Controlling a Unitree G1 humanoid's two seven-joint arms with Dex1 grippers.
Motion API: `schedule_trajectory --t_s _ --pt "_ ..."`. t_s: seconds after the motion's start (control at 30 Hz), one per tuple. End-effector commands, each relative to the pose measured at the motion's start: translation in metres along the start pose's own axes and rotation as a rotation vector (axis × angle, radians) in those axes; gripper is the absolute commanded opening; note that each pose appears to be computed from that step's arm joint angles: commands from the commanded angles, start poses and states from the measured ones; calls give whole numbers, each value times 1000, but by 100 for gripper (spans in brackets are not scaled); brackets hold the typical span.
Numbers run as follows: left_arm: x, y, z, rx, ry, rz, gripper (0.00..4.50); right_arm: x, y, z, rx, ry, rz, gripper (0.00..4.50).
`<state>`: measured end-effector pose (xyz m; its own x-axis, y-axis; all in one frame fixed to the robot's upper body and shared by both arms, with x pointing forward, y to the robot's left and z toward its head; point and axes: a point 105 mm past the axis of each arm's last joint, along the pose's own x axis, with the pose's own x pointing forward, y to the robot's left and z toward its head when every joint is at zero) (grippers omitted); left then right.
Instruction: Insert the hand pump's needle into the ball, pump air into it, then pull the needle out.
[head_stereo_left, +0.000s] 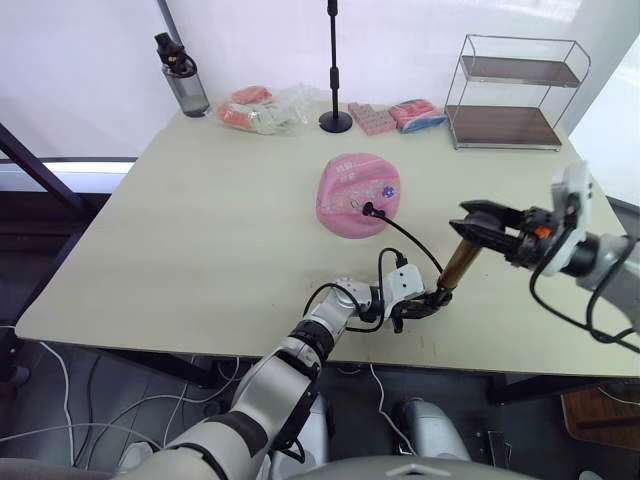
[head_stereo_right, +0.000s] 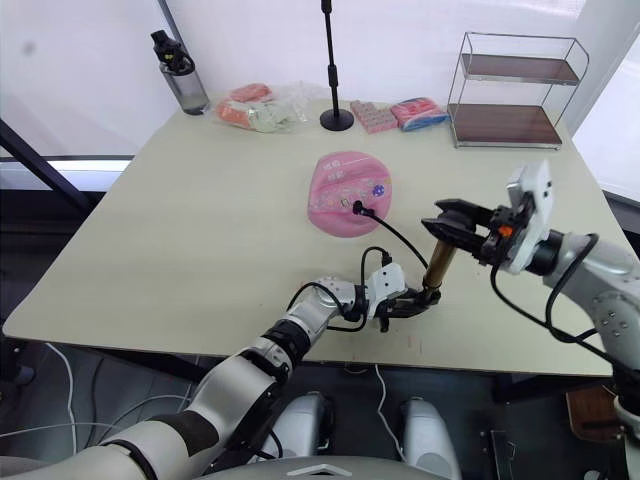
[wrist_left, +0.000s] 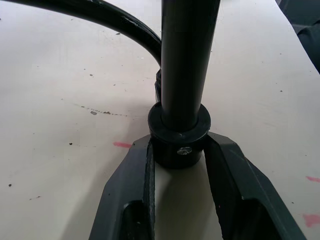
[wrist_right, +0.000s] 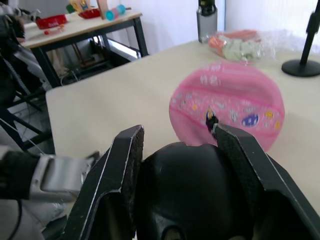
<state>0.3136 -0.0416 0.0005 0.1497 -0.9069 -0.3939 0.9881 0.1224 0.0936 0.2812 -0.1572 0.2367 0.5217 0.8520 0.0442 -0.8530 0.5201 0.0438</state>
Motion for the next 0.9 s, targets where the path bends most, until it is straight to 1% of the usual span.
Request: schedule_trajectory --t_s 0.03,0.2,0.3,0.33,0.4,0.43,0.53,0.67,0.7,0.77,0.83,0.9 --pt "-8 -23 -57 -124 201 -60 103 -14 10 58 -107 -120 20 179" --pt "-8 -26 -59 -124 207 -78 103 -19 11 86 -93 -134 16 179" --pt "-8 -27 -59 -126 205 -79 103 -18 6 88 -57 -146 -3 179" --pt "-8 -27 -59 -127 204 -78 103 -17 4 79 -36 -121 -14 179" --pt "-7 -27 -59 -127 202 -78 103 -13 4 47 4 -18 -18 179" --pt "-7 -27 -59 -127 202 -78 103 -13 3 35 23 6 -25 179" --pt "-7 -27 -59 -128 200 -76 103 -10 -1 4 64 30 -57 179" --pt "-6 -27 -58 -128 197 -73 103 -9 -3 -54 116 114 -96 179" --pt "-6 -27 -58 -127 196 -72 103 -9 -3 -61 130 118 -103 179" --pt "-6 -27 -58 -126 195 -72 103 -9 -7 -87 137 176 -150 179" --pt "-7 -26 -58 -125 194 -72 103 -7 -8 -105 154 173 -183 179" --pt "-7 -26 -58 -125 196 -71 103 -8 -11 -124 112 173 -214 179"
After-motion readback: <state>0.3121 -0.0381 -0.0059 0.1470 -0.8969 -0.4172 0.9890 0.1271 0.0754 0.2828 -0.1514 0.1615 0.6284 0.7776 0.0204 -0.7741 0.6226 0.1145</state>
